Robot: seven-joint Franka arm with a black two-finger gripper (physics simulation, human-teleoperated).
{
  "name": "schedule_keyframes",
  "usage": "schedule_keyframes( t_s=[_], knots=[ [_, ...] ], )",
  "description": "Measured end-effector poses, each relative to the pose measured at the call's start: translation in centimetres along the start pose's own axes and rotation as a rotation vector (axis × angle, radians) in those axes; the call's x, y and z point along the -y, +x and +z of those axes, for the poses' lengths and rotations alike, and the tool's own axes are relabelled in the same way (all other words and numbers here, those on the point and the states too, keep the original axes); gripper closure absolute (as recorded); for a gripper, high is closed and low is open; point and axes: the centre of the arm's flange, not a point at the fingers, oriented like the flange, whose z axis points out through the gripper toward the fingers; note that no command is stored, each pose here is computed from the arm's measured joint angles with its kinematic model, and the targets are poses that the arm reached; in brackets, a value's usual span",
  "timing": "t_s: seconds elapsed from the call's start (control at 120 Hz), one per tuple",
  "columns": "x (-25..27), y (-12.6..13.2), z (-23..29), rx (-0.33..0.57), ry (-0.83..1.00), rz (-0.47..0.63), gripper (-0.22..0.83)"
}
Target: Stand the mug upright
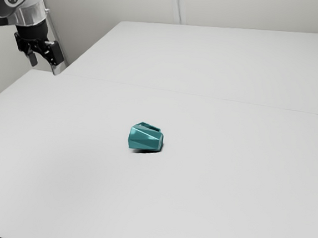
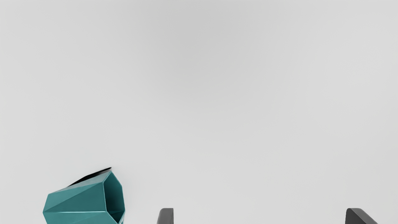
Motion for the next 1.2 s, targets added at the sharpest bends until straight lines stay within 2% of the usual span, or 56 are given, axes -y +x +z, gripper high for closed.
schedule_keyframes(
  t_s=[0.333,0.567,0.942,1.2],
  knots=[
    [1.5,0.0,1.7,-0.018,0.036,0.021,0.0],
    [0.7,-0.5,9.1,-0.048,0.304,-0.084,0.0],
    [0.5,-5.8,20.2,-0.037,0.641,-0.298,0.0],
    [1.9,-8.8,26.8,-0.042,0.782,-0.423,0.0]
  ],
)
